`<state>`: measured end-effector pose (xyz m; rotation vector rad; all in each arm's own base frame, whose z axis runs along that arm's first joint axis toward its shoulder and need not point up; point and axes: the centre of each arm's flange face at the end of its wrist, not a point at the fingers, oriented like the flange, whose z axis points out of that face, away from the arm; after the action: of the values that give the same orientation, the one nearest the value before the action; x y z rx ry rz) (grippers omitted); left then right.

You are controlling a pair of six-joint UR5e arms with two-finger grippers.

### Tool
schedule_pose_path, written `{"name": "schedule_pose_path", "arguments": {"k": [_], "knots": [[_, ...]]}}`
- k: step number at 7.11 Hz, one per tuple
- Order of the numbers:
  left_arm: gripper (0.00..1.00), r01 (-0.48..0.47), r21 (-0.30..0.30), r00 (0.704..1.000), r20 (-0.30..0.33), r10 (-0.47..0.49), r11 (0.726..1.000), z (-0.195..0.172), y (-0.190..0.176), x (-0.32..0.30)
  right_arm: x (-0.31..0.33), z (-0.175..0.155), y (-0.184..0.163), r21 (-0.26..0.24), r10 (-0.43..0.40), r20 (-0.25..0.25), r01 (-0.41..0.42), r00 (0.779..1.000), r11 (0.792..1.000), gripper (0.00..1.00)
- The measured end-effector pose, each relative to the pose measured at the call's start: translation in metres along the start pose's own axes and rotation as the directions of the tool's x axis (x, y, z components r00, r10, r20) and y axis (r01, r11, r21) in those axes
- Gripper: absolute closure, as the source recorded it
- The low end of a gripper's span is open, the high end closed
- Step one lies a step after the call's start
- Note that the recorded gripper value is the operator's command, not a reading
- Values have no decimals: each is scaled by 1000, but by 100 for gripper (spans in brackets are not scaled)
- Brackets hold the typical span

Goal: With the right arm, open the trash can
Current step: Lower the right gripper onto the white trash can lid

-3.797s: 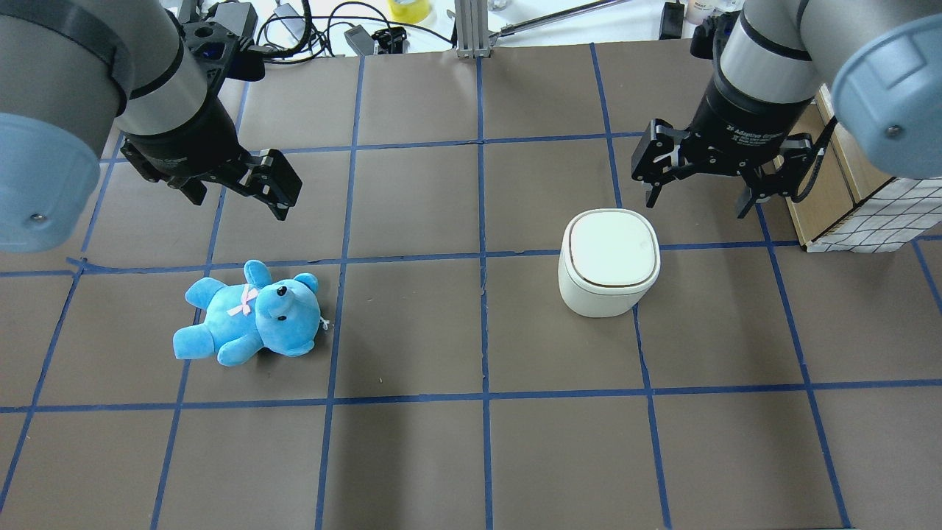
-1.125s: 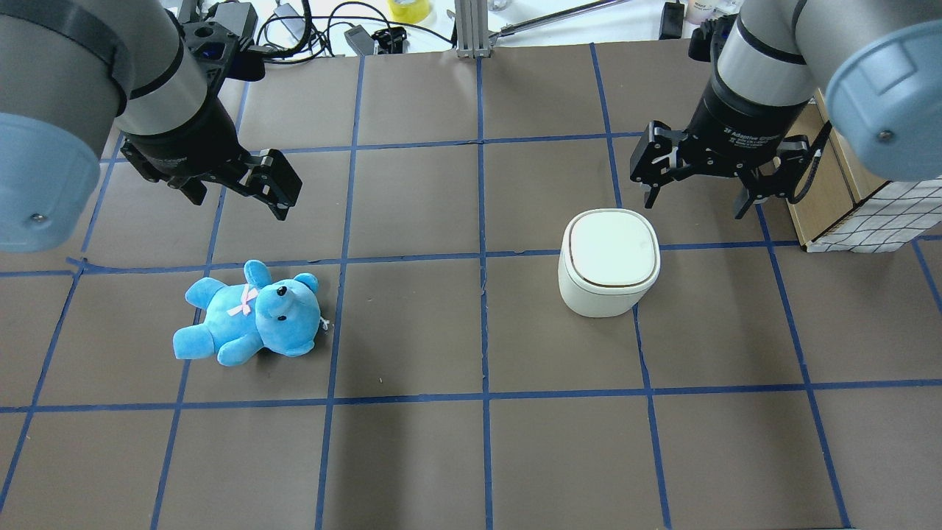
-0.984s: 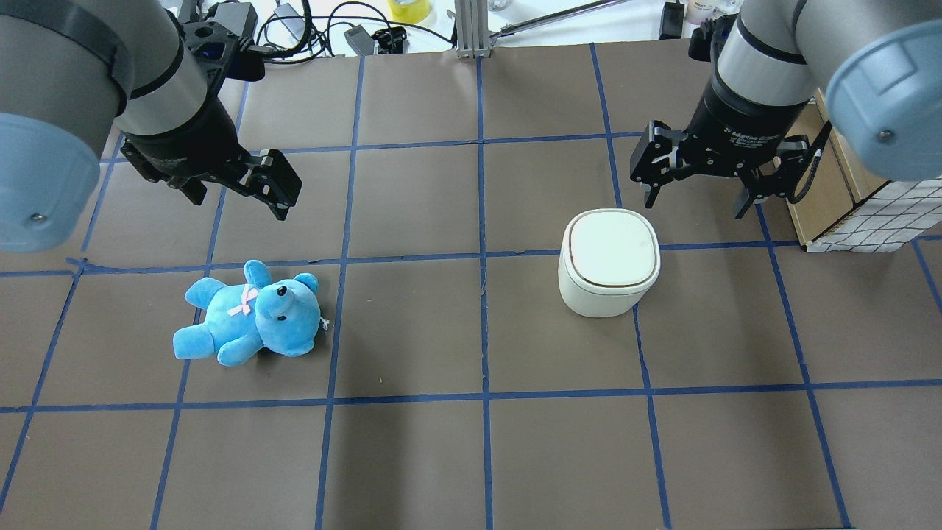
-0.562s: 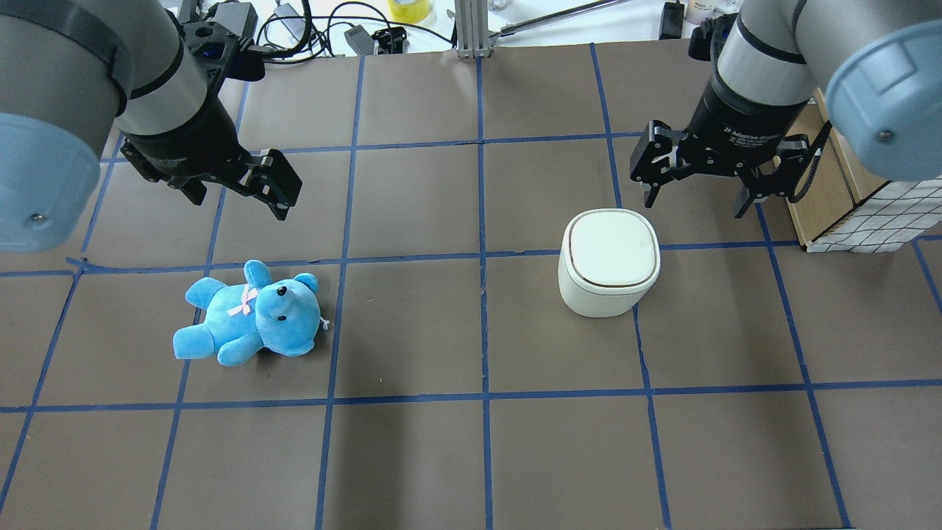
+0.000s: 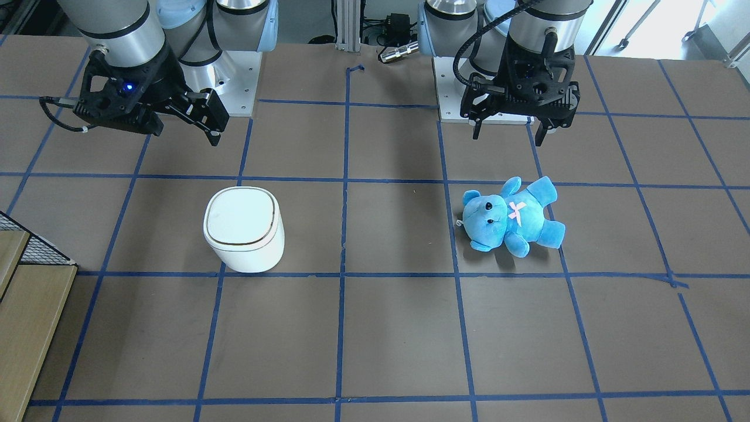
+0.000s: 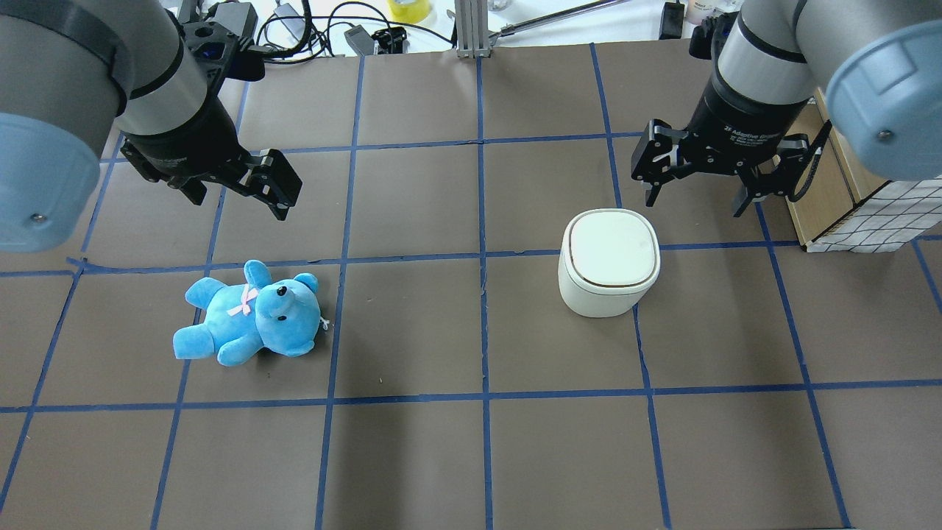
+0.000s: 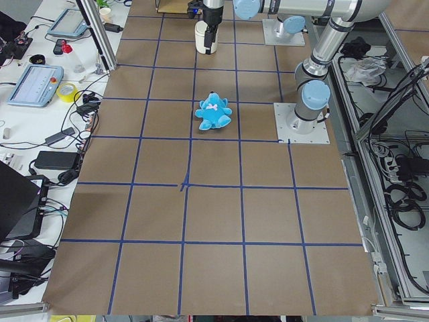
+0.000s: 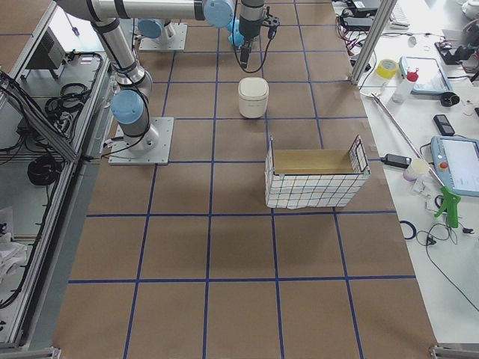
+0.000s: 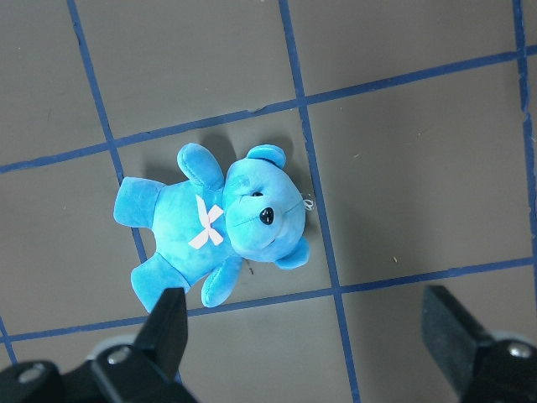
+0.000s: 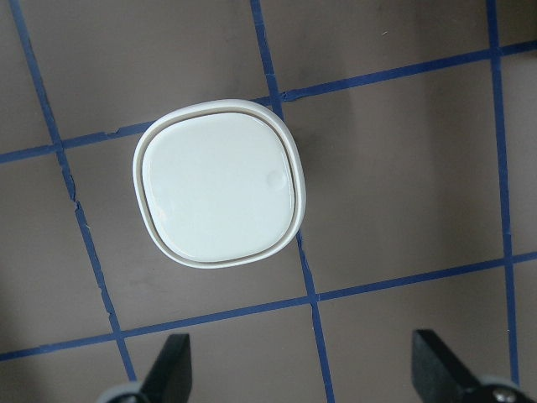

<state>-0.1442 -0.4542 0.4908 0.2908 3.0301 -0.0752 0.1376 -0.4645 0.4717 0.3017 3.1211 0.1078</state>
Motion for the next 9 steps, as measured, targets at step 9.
{"name": "schedule_pose_path", "arguments": {"k": [9], "knots": [[0,0,0,1000,0,0,1000,0,0,0,-11,95,-34,-64,-11,10,12,1000,998,100]]}}
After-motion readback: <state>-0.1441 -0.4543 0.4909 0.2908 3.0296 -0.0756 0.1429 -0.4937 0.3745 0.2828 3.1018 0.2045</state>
